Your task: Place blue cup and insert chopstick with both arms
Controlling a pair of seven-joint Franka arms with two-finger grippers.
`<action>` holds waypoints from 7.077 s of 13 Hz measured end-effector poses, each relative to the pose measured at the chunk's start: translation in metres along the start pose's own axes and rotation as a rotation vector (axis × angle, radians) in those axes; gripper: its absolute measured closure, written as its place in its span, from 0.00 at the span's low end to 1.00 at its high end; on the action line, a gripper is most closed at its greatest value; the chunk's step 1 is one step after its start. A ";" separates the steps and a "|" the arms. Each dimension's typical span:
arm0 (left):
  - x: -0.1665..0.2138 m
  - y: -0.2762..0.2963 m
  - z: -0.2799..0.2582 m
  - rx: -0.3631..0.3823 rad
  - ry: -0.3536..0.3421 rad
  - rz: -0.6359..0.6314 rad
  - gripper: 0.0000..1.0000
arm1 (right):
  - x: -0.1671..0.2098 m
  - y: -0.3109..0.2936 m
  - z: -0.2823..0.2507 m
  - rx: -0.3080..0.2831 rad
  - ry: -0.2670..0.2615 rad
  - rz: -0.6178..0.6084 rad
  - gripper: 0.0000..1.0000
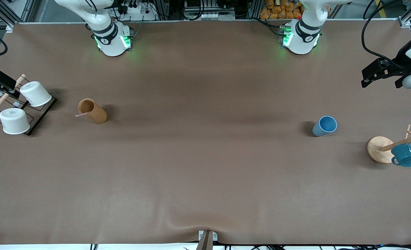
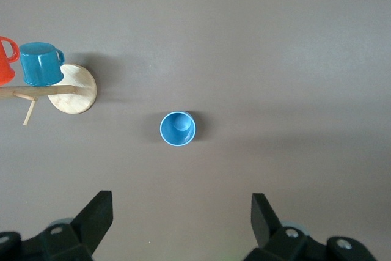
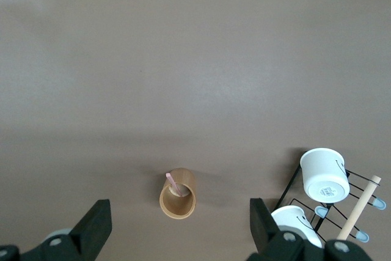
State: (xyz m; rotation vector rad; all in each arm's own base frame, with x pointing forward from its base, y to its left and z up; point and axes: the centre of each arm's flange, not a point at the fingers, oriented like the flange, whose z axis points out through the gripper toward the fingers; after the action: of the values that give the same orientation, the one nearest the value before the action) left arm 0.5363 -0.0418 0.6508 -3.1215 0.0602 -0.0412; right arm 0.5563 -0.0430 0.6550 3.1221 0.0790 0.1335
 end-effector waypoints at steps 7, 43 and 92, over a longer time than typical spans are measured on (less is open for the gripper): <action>0.000 -0.002 0.013 0.001 -0.037 -0.002 0.00 | 0.002 0.000 0.003 0.001 -0.008 -0.001 0.00; 0.004 -0.074 0.395 -0.039 -0.150 -0.061 0.15 | 0.029 -0.022 0.318 0.084 -0.737 0.163 0.72; 0.031 0.328 0.201 -0.086 0.136 -0.417 0.00 | 0.023 -0.403 0.140 0.244 -0.566 0.819 0.91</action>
State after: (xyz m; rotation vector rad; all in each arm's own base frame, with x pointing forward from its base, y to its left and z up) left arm 0.5598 -0.3673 0.4438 -3.1485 -0.6004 -0.2614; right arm 0.5713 0.3589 0.5106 3.0405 -1.2480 -0.7941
